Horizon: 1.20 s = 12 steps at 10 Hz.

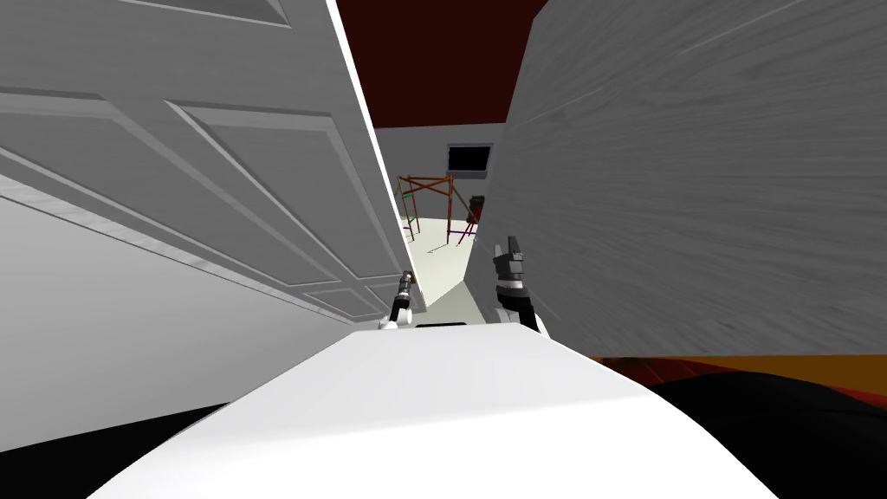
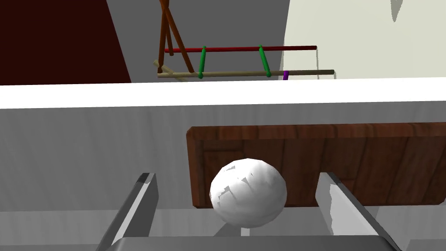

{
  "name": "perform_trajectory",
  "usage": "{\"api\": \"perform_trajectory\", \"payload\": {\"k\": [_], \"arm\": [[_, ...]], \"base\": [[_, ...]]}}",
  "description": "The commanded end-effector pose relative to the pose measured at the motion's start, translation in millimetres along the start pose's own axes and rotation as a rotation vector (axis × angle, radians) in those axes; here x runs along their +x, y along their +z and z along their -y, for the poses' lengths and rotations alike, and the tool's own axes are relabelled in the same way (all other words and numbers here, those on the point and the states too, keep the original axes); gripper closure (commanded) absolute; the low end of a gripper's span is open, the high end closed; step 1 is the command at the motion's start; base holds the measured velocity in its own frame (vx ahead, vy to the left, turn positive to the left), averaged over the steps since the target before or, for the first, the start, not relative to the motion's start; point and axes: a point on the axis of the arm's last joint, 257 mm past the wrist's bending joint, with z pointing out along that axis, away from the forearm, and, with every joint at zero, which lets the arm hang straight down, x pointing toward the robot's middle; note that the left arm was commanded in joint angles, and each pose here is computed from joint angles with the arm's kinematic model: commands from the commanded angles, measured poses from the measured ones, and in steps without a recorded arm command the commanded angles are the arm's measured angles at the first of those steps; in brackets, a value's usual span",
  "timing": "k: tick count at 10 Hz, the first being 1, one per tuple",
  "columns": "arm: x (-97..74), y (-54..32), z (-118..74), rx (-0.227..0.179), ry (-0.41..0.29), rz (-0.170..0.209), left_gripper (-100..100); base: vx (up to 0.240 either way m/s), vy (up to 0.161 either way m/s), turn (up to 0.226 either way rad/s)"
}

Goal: Push the door open

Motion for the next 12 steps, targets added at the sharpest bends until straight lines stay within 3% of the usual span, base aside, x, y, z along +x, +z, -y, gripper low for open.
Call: {"api": "perform_trajectory", "payload": {"k": [1, 2, 7, 8, 12], "arm": [[0.0, 0.0, 0.0, 0.000, 0.000, 0.000, -100], [0.0, 0.0, 0.0, 0.000, 0.000, 0.000, 100], [0.0, 0.0, 0.0, 0.000, 0.000, 0.000, 100], [-12.2, 0.8, -0.2, -0.001, 0.015, 0.019, 100], [-28.6, 3.5, 3.3, 0.007, 0.032, 0.047, 100]], "base": [[0.080, 0.005, 0.009], [-0.017, -0.005, -0.007], [-0.013, 0.000, -0.002], [0.087, -0.029, 0.037], [0.143, -0.016, 0.034]]}}
